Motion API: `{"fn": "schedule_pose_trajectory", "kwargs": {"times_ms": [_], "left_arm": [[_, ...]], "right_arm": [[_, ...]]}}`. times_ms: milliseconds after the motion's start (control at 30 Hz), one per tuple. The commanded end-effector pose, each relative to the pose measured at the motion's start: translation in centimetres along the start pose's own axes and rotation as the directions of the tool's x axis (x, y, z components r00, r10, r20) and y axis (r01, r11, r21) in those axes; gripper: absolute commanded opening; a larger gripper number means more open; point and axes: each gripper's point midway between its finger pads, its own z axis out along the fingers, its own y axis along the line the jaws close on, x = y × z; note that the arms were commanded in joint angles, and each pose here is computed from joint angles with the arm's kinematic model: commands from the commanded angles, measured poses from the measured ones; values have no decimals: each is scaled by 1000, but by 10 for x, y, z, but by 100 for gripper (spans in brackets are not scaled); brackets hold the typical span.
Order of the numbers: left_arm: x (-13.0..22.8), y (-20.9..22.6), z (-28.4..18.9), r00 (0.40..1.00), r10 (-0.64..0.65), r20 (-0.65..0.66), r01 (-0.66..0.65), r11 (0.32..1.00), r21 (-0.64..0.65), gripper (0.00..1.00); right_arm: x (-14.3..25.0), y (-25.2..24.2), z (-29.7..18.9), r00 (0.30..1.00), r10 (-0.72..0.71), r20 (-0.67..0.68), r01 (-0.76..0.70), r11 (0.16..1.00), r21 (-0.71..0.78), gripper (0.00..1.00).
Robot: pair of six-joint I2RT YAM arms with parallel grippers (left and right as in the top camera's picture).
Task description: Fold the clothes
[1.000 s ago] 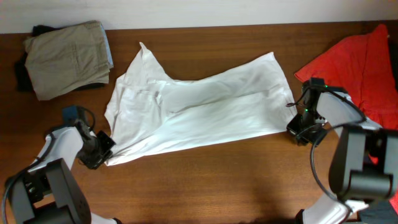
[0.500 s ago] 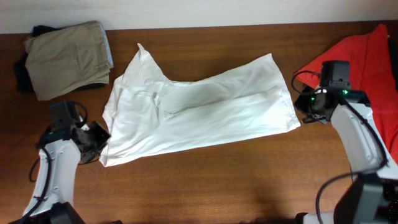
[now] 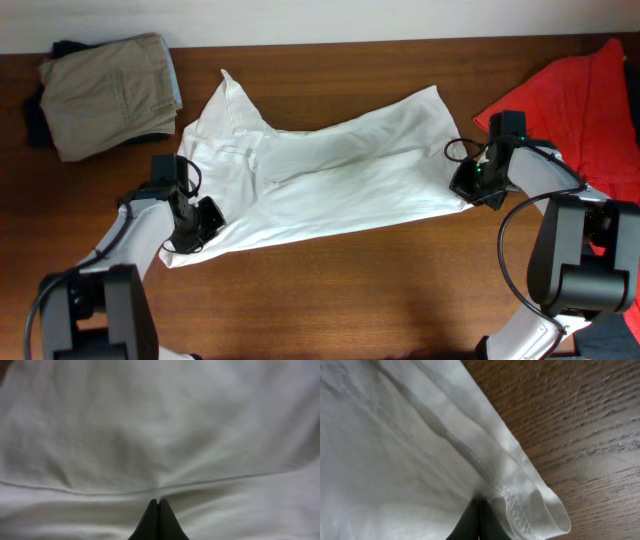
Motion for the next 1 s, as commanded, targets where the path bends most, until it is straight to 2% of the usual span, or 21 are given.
{"fn": "schedule_pose_trajectory", "kwargs": {"times_ms": [0,167,200,400,600,800,967], "left_arm": [[-1,10,10,999,-26,-21,25,999,-26,0],[-5,27,24,999,-35,-15,33,993,-112,0],[-1,26,29,998,-47,-43,42,994,-100,0],[13,34,36,989,-84,-119,71,991,-110,0],[11,46,33,981,-155,-118,139,981,-133,0],[8,48,26,977,-172,-126,155,978,-139,0],[9,49,16,978,-171,-116,153,977,-146,0]], "right_arm": [[18,-7,12,997,17,-81,-15,999,29,4],[41,-24,17,986,103,-134,-90,991,103,4],[48,-32,21,979,150,-138,-131,982,137,4],[68,-50,28,967,203,-153,-170,963,207,4],[85,-55,15,952,267,-151,-229,947,225,4],[101,-58,-20,959,272,-83,-253,949,187,4],[102,-77,-62,956,280,91,-293,930,221,4]]}}
